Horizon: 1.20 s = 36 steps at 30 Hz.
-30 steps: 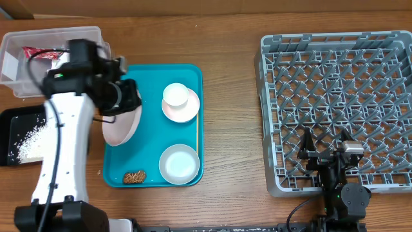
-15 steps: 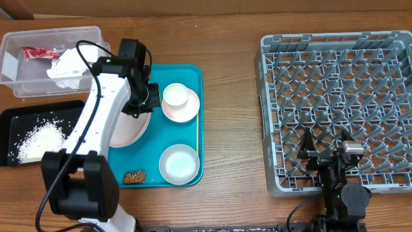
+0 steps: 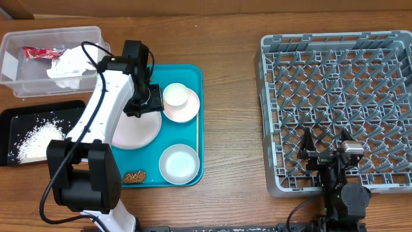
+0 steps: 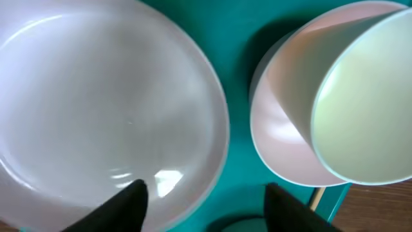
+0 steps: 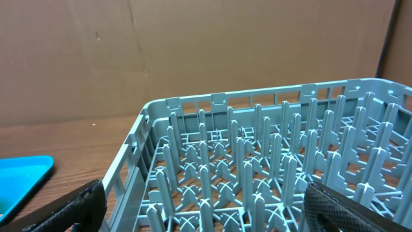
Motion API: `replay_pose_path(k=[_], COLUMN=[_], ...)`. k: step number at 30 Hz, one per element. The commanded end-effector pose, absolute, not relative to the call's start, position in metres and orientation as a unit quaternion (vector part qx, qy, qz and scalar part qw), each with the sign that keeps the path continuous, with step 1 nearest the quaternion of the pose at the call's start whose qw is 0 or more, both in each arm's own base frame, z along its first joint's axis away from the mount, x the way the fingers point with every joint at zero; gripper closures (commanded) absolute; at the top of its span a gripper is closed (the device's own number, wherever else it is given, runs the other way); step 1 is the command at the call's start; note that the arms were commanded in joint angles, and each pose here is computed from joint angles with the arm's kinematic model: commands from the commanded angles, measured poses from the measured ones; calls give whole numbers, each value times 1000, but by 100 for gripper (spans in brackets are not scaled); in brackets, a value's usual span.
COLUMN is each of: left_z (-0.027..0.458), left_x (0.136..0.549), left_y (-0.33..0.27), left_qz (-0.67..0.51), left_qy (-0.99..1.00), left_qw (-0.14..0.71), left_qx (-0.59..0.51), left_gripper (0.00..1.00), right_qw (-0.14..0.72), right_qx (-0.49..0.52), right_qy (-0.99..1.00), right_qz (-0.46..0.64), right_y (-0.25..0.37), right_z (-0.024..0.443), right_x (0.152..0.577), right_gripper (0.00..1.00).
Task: Sort waste into correct bins and load items into the dishwasher
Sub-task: 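Bring the emptied plate back and lower it onto the teal tray, then move the left gripper down to the brown cookie and grasp it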
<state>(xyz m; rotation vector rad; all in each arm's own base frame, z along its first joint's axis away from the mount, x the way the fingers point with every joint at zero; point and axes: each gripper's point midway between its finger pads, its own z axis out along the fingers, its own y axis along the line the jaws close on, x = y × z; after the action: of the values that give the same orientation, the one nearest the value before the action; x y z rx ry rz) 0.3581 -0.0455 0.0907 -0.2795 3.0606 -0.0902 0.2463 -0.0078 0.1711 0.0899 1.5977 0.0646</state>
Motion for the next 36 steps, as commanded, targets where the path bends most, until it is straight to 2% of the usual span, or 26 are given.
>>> replay_pose_path(k=[1, 8, 13, 19, 21, 22, 28, 36], left_z=[98, 143, 197, 232, 231, 227, 181, 120], left_x=[363, 359, 337, 298, 282, 273, 234, 219], left_y=[-47, -46, -41, -30, -23, -19, -14, -3], left_qz=[-33, -33, -41, -41, -30, -23, -14, 17], left_qy=[994, 994, 985, 971, 966, 962, 945, 922], left_qw=[38, 39, 79, 125, 129, 128, 100, 73], left_qx=[-92, -98, -149, -198, -221, -240, -310, -380], left_gripper=[36, 35, 34, 28, 17, 2, 0, 0], right_qw=[698, 698, 698, 698, 698, 698, 698, 698], right_qx=[44, 44, 44, 44, 44, 44, 44, 44], right_qy=[714, 714, 714, 714, 714, 714, 714, 714], right_qz=[25, 25, 25, 25, 25, 25, 25, 25], right_y=[-10, -10, -10, -10, -10, -10, -10, -10], right_z=[170, 170, 170, 170, 170, 170, 170, 170], right_x=[246, 246, 246, 246, 246, 246, 246, 246], right_gripper=[0, 0, 0, 0, 0, 0, 0, 0])
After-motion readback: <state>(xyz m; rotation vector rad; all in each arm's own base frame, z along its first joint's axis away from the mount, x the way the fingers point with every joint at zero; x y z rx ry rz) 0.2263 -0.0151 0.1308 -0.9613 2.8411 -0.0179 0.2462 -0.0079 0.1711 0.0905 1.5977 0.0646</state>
